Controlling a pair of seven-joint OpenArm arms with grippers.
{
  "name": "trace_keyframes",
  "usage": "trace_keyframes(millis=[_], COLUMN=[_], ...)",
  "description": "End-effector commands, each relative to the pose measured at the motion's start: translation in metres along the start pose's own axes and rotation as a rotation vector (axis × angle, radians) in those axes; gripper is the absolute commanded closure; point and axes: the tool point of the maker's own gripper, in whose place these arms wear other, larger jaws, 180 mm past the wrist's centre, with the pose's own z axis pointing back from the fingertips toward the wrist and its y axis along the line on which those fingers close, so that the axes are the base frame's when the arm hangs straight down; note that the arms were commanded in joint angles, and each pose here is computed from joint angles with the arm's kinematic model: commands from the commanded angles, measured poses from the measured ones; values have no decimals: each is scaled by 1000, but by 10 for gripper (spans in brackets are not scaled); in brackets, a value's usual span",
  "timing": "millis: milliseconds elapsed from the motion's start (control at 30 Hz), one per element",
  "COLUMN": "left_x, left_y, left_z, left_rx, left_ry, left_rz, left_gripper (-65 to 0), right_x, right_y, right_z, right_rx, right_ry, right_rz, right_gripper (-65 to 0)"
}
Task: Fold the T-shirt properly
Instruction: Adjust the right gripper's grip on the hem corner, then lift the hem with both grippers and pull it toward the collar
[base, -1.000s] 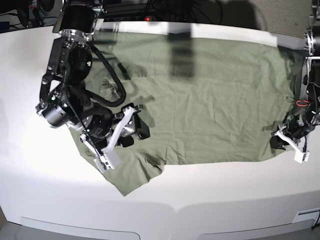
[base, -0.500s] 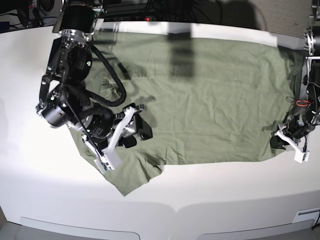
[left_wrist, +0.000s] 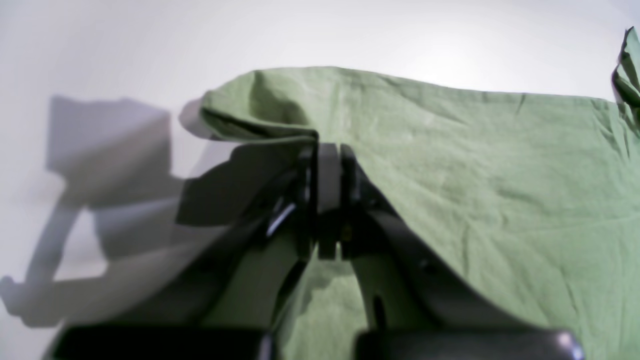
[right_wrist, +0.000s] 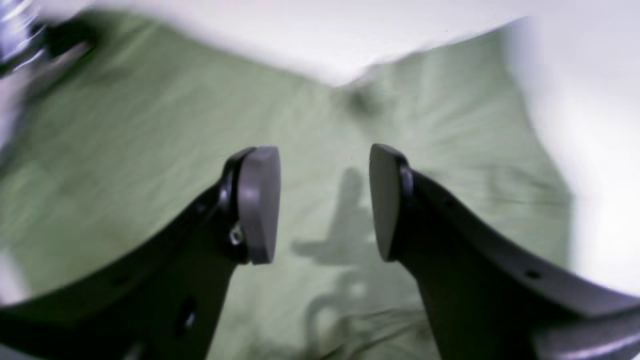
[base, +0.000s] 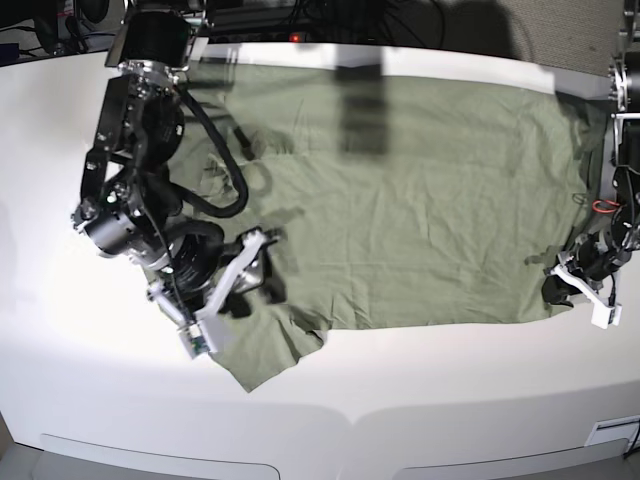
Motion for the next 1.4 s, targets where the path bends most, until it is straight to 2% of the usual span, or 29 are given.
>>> trace_keyframes(millis=[0, 100, 333, 467, 633, 767, 933, 1067, 1367], left_x=[31, 31, 31, 31, 31, 31, 33, 33, 32], left_y=[0, 0, 0, 0, 0, 0, 0, 0, 0], left_z=[3, 3, 3, 3, 3, 3, 3, 3, 3], left_rx=[-9, -9, -9, -10, -10, -10, -10, -10, -10], left_ry=[-73, -73, -73, -74, -73, -73, -82, -82, -81], left_rz=[-15, -15, -15, -15, -15, -15, -14, -14, -14], left_gripper=[0, 0, 0, 0, 0, 0, 0, 0, 0], right_x=[20, 24, 18, 31, 42, 15, -31, -48, -110], right_y=[-10, -25, -45, -59, -97, -141, -184, -203, -205], right_z=[4, 1, -42, -63, -67, -61, -43, -34, -50], right_rx=[-45, -108, -67, -51, -101, -155, -212, -246, -241], right_ry=[-66, -60, 8, 31, 68, 169, 294, 319, 366], right_rz=[40, 48, -23, -48, -34, -52, -91, -131, -296], right_gripper=[-291, -291, -291, -292, -297, -472, -475, -472, -470])
